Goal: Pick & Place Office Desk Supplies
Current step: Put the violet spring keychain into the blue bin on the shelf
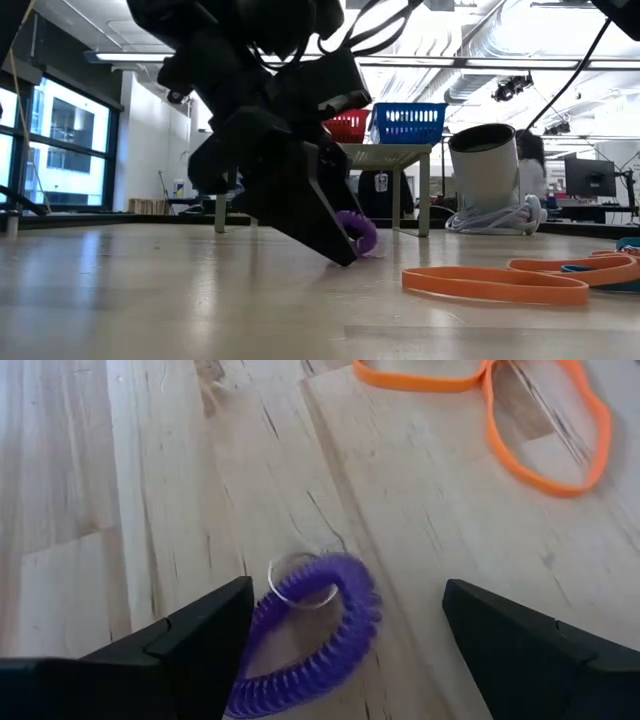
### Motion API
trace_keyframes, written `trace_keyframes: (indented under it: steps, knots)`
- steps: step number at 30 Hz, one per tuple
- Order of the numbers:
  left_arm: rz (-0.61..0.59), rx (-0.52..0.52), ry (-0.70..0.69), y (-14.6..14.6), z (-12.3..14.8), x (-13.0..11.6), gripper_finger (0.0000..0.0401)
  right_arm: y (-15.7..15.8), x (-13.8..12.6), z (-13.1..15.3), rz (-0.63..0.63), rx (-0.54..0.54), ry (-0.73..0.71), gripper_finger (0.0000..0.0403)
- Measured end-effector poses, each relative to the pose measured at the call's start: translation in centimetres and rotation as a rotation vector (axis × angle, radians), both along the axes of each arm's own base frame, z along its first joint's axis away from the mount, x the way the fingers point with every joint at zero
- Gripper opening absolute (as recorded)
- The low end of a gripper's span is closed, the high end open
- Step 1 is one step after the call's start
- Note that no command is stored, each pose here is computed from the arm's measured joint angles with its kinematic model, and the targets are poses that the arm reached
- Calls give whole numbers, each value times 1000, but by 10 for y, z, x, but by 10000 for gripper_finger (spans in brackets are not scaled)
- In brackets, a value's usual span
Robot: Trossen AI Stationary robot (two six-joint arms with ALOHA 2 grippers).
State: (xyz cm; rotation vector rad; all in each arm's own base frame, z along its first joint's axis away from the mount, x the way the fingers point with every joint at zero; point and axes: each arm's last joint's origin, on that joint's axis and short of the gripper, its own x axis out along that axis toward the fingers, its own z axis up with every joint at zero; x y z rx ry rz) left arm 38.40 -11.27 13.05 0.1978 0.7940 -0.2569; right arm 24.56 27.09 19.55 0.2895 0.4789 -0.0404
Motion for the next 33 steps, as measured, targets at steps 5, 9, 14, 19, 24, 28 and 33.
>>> trace_keyframes:
  steps: [5, 9, 14, 19, 24, 28, 33]
  knots:
    - [25, 9, 3, 0, -1, -1, 322, 0, 0, 0, 0, 0, 0, 252]
    - [34, 12, 12, 3, -2, 0, 314, 0, 0, 0, 0, 0, 0, 252]
    - [40, 16, 15, 4, -3, -1, 285, 0, 0, 0, 0, 1, 0, 252]
    - [63, 41, 8, 4, -3, -1, 246, 0, 0, 0, 0, 0, 0, 252]
    - [64, 47, 9, 4, -3, -1, 213, 0, 0, 0, 0, 1, 0, 252]
    - [67, 52, 10, 4, -3, -1, 192, 0, 0, 0, 0, 1, 0, 252]
    - [71, 59, 8, 5, -3, -1, 176, 0, 0, 0, 0, 1, 0, 252]
